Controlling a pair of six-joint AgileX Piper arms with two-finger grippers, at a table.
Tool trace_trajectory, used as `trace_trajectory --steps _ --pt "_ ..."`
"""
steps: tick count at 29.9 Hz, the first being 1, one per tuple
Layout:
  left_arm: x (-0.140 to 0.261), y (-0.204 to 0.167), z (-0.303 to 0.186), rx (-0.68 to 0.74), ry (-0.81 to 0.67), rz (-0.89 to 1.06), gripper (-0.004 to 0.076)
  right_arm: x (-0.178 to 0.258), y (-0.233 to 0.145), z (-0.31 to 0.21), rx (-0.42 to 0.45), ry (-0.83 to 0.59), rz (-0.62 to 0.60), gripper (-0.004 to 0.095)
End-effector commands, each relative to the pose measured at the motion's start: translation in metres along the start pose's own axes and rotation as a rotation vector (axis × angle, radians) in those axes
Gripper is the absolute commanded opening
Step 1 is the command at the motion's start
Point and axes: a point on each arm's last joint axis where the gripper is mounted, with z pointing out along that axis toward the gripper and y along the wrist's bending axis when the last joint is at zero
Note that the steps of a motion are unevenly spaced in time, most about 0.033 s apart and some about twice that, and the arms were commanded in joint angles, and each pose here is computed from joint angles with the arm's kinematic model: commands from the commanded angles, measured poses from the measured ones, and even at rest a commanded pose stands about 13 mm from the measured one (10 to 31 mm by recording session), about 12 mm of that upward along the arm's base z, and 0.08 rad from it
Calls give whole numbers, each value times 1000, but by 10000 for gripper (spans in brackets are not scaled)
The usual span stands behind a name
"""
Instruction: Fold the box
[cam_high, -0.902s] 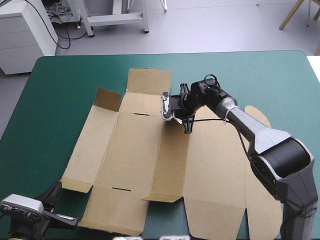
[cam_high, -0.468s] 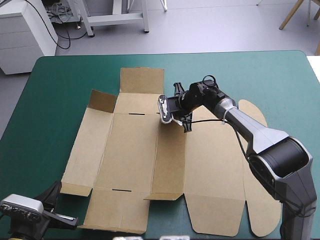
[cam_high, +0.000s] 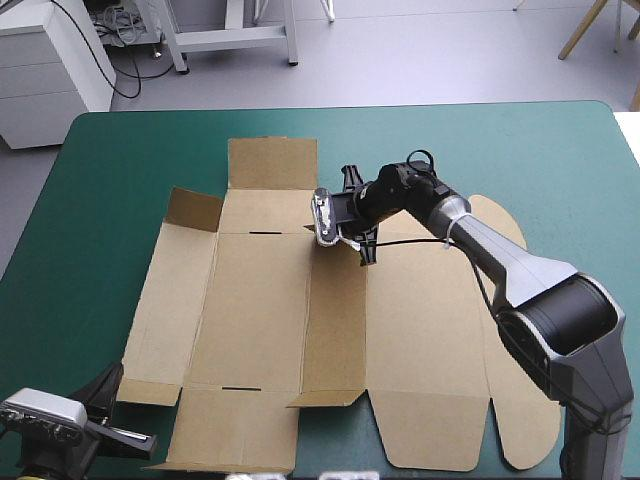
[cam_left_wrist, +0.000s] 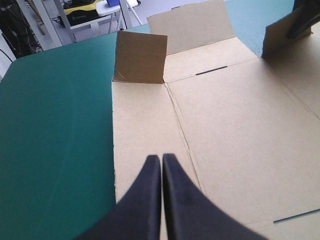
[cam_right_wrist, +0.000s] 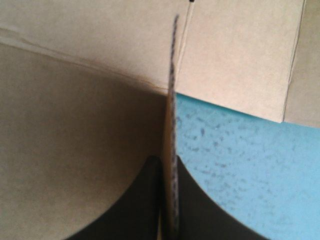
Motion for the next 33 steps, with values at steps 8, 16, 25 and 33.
trace_trajectory --steps 8,16,25,33 --pt "-11 3 -6 -37 -103 -32 -10 -21 -20 -50 165 -91 27 787" --pt "-11 3 -6 -37 -103 -32 -10 -37 -23 -117 275 -148 100 854" --pt "-12 3 -6 -37 -105 -32 -10 -43 -9 -182 301 -140 245 632" --pt "-11 3 -6 -39 -104 -33 -10 -43 -2 -199 278 -148 446 -1"
